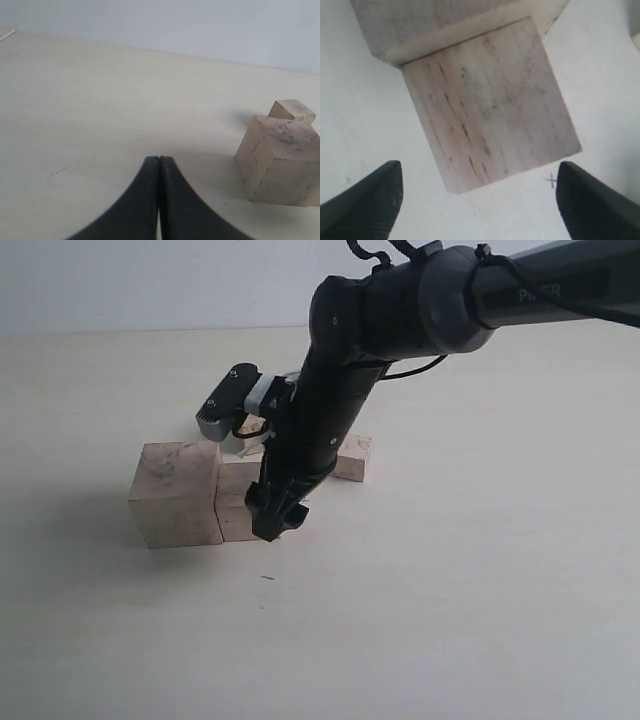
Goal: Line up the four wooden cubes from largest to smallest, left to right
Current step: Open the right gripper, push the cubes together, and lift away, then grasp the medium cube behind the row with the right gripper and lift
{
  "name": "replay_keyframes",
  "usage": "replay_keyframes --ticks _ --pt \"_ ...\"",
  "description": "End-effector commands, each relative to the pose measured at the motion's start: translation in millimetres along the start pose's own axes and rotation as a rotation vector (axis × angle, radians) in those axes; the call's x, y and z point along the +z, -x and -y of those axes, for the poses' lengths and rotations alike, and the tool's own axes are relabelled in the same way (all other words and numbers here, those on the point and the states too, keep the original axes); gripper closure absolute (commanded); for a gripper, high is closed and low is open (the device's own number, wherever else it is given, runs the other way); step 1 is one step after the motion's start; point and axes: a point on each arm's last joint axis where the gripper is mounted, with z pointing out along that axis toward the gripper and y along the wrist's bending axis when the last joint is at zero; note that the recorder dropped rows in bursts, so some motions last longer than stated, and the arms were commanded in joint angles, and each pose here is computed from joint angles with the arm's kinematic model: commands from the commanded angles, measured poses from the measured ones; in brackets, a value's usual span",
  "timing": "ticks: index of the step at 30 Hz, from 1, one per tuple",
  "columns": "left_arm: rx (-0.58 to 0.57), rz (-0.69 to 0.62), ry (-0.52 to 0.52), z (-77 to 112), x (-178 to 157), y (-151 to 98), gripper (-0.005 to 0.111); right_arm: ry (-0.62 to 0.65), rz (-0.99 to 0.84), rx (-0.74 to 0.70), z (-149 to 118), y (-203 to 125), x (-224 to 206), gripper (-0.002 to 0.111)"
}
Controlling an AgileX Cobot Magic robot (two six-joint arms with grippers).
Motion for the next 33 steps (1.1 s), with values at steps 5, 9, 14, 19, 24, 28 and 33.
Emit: replay_keyframes --ticks 5,9,14,19,24,28,33 --pt "0.006 0.014 -0.006 0.3 0 1 0.107 -0.097 0.082 -0.005 -4 9 -55 0.019" --pt "0.006 0.014 -0.006 0.3 0 1 0.107 -0.263 0.213 0.122 7 18 -75 0.02" --pt "0.006 0.014 -0.006 0.3 0 1 0.107 -0.362 0.49 0.395 20 35 -88 0.021" --pt "0.006 0.014 -0.006 0.3 0 1 0.107 -0.384 0.616 0.435 29 45 -86 0.022" --pt "0.006 0.014 -0.006 0.3 0 1 0.107 -0.379 0.602 0.459 44 56 -70 0.022" --pt "0.006 0.014 -0.006 0.3 0 1 0.107 -0.366 0.559 0.465 53 64 -54 0.022" --pt "0.006 0.014 -0.006 0.3 0 1 0.107 -0.346 0.493 0.482 63 70 -29 0.022"
